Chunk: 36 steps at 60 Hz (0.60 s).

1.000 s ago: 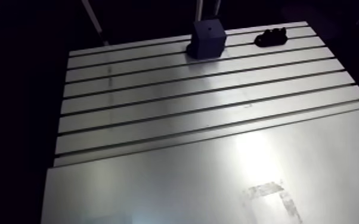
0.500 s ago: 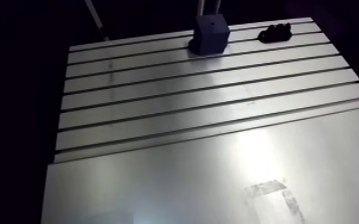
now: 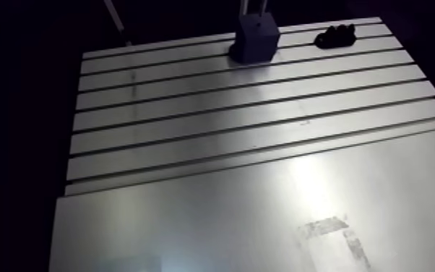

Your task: Pick up the M10 bolt and insert it into the hole until fully seated.

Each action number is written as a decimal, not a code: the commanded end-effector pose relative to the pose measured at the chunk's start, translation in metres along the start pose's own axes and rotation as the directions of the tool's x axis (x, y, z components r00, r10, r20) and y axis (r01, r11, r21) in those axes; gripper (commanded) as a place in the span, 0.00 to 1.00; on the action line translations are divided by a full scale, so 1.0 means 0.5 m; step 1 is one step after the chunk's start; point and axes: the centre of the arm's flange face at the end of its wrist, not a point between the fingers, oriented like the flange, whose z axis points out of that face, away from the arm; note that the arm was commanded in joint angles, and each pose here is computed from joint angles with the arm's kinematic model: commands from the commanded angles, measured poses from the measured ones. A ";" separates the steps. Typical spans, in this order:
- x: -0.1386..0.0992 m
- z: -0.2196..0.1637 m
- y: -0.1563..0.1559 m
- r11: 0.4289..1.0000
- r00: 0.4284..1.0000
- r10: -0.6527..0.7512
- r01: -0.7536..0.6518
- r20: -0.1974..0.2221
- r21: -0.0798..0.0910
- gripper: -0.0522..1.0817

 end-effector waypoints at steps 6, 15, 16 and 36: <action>0.005 0.008 0.001 1.000 1.000 -0.002 0.002 0.002 0.000 0.99; 0.007 0.012 -0.003 1.000 1.000 -0.003 0.003 0.005 0.000 0.99; 0.008 0.012 -0.005 1.000 1.000 -0.005 0.005 0.005 0.000 0.99; 0.006 0.018 -0.008 1.000 1.000 -0.006 0.006 0.010 0.000 0.99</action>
